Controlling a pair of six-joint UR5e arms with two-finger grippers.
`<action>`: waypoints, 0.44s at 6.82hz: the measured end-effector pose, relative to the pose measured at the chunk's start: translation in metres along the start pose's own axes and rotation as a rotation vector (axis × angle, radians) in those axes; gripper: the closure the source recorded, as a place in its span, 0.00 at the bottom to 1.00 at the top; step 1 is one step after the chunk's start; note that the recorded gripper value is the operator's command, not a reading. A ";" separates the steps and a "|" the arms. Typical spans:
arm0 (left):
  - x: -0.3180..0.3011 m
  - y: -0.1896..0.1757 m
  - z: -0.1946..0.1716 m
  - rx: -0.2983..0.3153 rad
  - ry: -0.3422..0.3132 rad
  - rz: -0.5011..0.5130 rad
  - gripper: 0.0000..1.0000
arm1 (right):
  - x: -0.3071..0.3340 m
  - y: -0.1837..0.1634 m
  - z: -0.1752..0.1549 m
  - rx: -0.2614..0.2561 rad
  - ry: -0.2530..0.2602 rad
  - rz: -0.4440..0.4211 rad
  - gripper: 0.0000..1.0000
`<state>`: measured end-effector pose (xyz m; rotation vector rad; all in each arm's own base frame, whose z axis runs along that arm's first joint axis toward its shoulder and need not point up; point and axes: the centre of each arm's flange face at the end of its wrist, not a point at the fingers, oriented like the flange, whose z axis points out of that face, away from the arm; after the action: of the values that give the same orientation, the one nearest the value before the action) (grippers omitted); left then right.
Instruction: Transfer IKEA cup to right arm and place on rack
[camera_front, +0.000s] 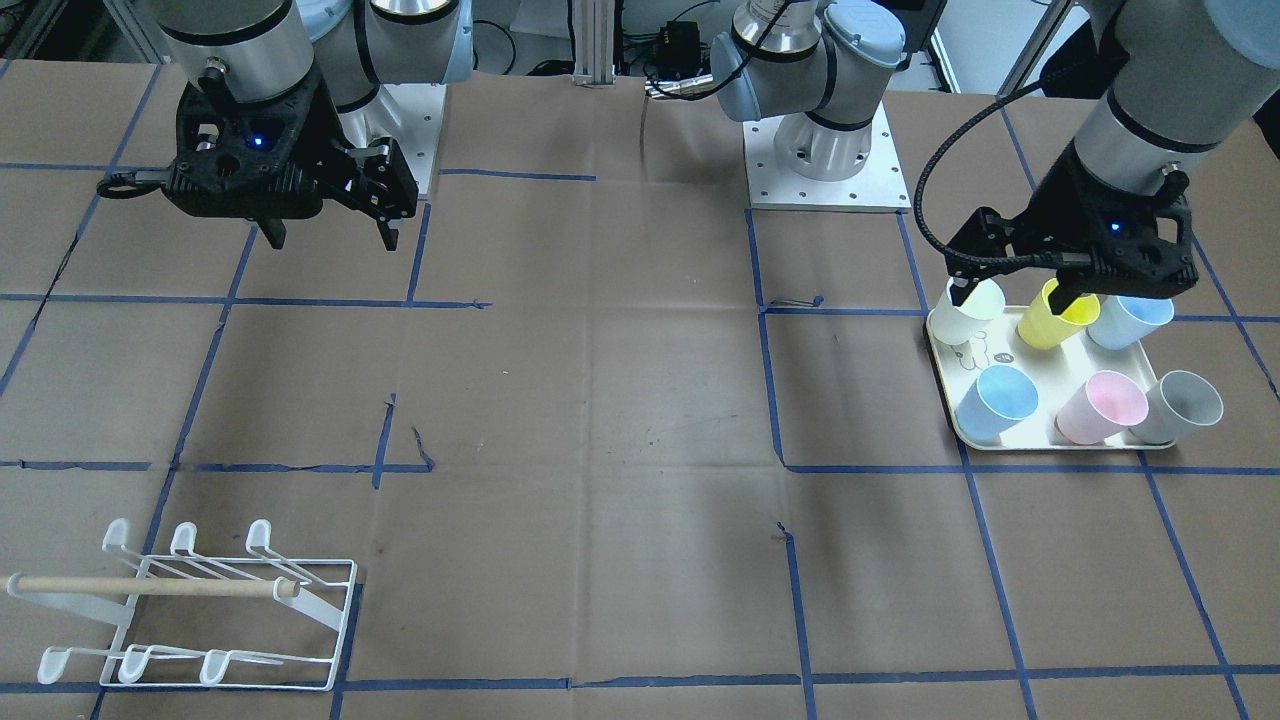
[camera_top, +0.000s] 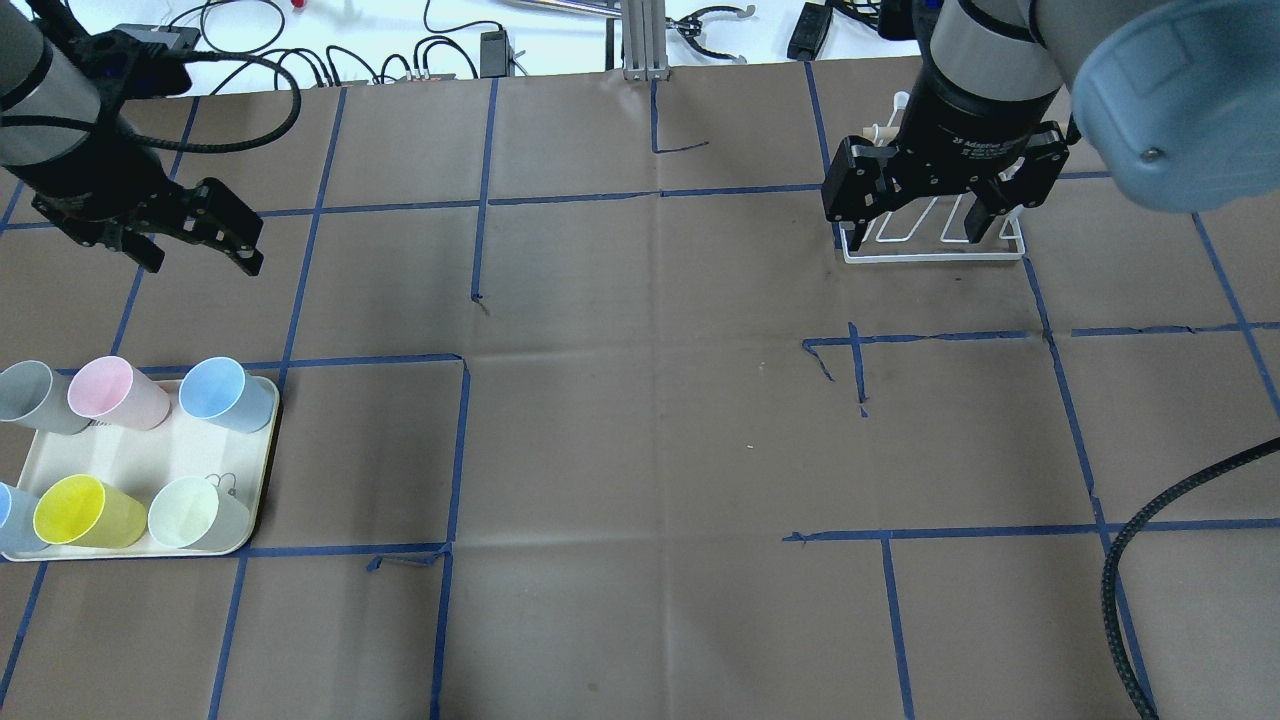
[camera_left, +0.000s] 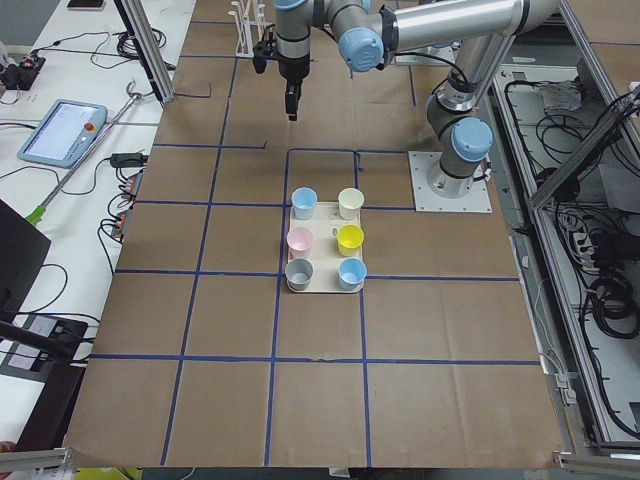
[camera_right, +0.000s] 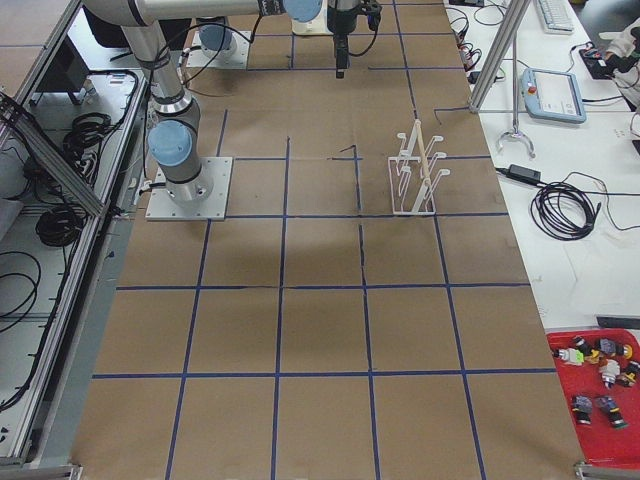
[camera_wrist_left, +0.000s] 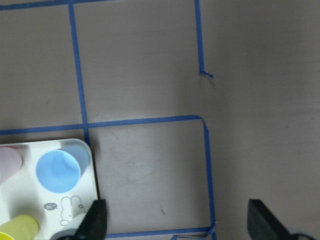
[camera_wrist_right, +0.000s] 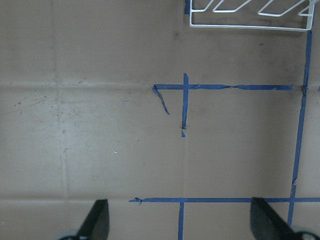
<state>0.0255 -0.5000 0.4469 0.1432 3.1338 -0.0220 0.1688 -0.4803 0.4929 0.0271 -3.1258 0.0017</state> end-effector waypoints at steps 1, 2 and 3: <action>-0.023 0.011 0.013 0.009 -0.006 0.012 0.01 | 0.000 0.000 0.001 -0.002 -0.001 0.000 0.00; -0.041 0.020 0.027 0.024 -0.017 0.023 0.01 | 0.000 0.000 0.001 -0.003 -0.001 0.000 0.00; -0.051 0.026 0.042 0.029 -0.022 0.031 0.01 | -0.001 0.000 0.002 -0.004 -0.002 -0.001 0.00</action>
<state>0.0786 -0.4794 0.4052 0.1901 3.1094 -0.0677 0.1694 -0.4805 0.4910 0.0281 -3.1278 -0.0046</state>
